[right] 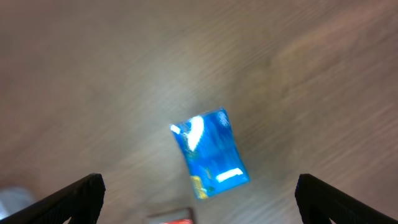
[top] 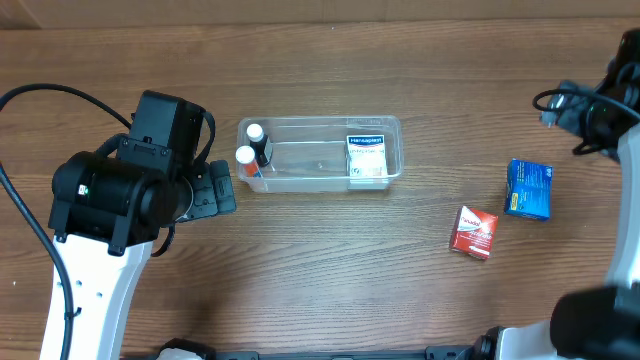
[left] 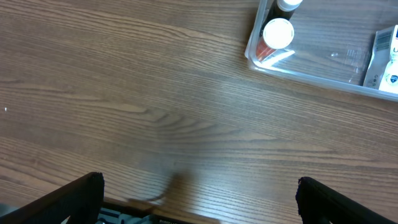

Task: Pack container
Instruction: 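Move the right gripper to the blue box and grasp it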

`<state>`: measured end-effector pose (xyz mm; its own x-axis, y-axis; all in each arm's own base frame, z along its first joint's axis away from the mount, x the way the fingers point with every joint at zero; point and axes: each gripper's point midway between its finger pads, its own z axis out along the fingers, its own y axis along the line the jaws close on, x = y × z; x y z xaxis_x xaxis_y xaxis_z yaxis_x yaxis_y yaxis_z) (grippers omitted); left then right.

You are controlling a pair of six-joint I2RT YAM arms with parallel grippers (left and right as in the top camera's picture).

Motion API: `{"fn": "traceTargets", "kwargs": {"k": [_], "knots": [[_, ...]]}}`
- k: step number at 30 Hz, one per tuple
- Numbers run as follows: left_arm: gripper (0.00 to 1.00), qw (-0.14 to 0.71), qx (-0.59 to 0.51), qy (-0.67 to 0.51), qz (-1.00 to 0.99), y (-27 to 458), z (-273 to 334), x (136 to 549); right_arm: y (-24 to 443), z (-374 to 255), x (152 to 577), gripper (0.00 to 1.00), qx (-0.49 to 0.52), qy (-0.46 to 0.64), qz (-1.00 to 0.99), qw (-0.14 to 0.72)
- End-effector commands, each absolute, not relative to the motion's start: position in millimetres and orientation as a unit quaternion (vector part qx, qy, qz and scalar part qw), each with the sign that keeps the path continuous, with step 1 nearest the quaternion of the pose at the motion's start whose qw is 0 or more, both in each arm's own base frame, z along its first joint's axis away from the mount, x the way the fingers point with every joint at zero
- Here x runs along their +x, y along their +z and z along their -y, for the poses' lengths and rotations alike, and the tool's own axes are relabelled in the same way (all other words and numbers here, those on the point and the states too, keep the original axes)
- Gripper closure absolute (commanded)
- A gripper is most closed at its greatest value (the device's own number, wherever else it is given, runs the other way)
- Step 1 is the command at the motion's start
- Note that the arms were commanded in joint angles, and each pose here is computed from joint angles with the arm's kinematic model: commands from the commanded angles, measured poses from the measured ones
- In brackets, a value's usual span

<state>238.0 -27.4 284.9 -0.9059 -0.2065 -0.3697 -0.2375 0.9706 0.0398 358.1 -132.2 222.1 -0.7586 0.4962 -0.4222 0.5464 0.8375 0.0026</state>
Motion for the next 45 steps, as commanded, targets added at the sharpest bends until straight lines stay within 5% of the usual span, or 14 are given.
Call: {"fn": "traceTargets", "kwargs": {"k": [1, 7, 21, 28, 36, 40, 45], "knots": [[0.0, 0.186, -0.122, 0.043, -0.974, 284.4, 25.1, 237.0, 154.5, 140.9, 354.8, 0.0, 0.216, -0.05, -0.965, 0.139], [0.0, 0.19, -0.12, 0.044, -0.973, 285.1, 25.0, 238.8, 76.6, 137.6, 347.0, 0.0, 0.168, -0.041, -0.982, 0.077], [0.0, 0.189, -0.12, 0.043, -0.974, 285.0, 25.2, 238.6, 19.5, 140.5, 335.0, 0.0, 0.129, -0.043, -0.989, 0.057], [0.0, 0.19, -0.12, 0.043, -0.973, 285.1, 25.2, 238.8, 7.9, 149.2, 326.9, 0.0, 0.145, -0.043, -0.987, 0.054], [0.0, 0.19, -0.12, 0.043, -0.974, 285.0, 25.3, 238.8, 7.0, 138.9, 332.6, 0.26, 0.143, -0.011, -0.988, 0.065], [0.0, 0.189, -0.12, 0.043, -0.974, 285.0, 25.2, 238.7, 9.1, 126.6, 337.6, 0.28, 0.141, 0.023, -0.987, 0.072], [0.0, 0.191, -0.121, 0.043, -0.973, 285.2, 25.4, 239.3, 62.2, 109.5, 370.4, 0.28, 0.152, 0.036, -0.981, 0.114]]}}
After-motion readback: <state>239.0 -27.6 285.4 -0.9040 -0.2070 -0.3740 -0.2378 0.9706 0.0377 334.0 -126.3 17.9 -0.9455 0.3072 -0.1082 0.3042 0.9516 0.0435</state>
